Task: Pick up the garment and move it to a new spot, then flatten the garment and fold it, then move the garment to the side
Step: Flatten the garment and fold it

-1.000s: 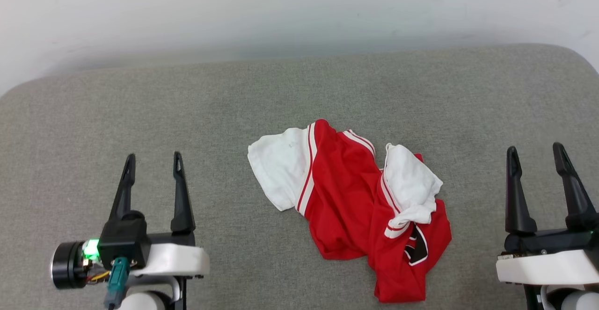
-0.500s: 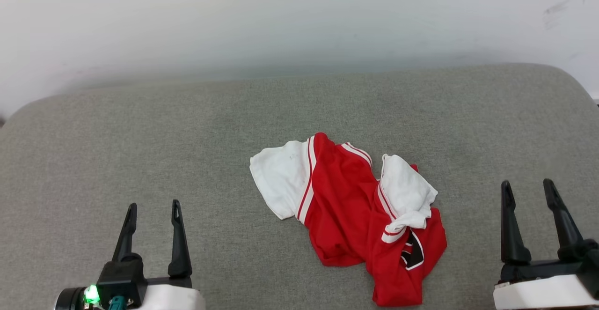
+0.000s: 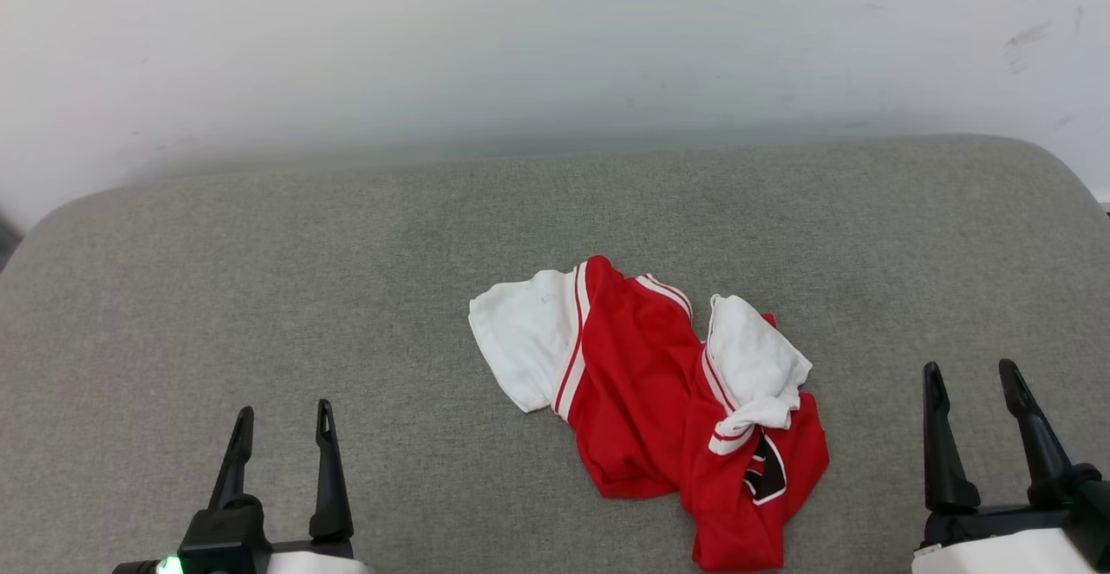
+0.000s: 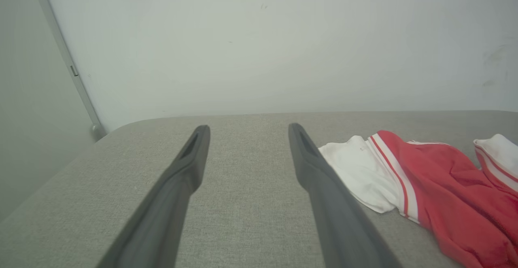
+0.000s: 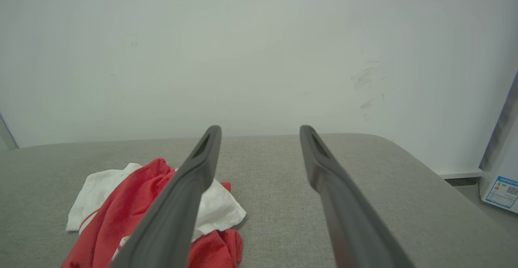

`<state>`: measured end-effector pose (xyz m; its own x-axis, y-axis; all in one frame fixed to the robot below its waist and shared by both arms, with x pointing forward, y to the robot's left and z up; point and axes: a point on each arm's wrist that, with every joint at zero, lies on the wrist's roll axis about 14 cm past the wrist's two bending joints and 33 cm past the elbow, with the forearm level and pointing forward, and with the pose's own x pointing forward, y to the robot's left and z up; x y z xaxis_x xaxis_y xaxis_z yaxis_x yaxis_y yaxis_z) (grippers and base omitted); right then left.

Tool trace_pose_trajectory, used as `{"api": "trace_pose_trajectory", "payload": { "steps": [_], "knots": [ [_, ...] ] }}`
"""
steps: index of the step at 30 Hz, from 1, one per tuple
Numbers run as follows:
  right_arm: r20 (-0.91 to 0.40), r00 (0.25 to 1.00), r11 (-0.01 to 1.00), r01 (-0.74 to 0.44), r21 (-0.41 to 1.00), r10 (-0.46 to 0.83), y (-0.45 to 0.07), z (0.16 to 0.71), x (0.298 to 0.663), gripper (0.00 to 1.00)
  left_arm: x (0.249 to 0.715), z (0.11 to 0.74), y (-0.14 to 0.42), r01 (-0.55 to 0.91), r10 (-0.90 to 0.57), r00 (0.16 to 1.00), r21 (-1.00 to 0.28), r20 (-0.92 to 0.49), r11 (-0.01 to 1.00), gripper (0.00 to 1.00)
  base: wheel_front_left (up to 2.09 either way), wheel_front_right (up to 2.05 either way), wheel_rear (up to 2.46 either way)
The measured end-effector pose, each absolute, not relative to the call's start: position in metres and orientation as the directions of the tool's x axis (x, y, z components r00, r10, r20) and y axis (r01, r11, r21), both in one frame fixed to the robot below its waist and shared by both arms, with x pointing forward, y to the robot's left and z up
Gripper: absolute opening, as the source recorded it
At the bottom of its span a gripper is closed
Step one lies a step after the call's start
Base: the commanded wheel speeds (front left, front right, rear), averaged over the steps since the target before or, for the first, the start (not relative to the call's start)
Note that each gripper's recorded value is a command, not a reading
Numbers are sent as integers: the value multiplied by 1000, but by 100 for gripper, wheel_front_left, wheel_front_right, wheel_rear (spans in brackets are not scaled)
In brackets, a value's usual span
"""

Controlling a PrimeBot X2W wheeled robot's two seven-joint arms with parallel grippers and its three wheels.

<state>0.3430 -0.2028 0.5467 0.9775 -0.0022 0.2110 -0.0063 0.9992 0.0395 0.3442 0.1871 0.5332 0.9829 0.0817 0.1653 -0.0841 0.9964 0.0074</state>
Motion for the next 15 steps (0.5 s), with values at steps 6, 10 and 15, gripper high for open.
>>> {"api": "trace_pose_trajectory", "payload": {
  "steps": [6,10,15],
  "knots": [
    [242,970,1000,3,30,-11,-206,557,347,100,342,531,189,-89,86,984,13,158,996,100,0,0,0],
    [372,928,1000,3,-19,4,-205,602,362,100,344,528,186,-84,82,985,13,151,996,100,0,0,0],
    [520,853,994,7,-109,51,-195,660,382,100,348,524,183,-77,75,988,7,138,997,100,0,0,0]
  ]
}}
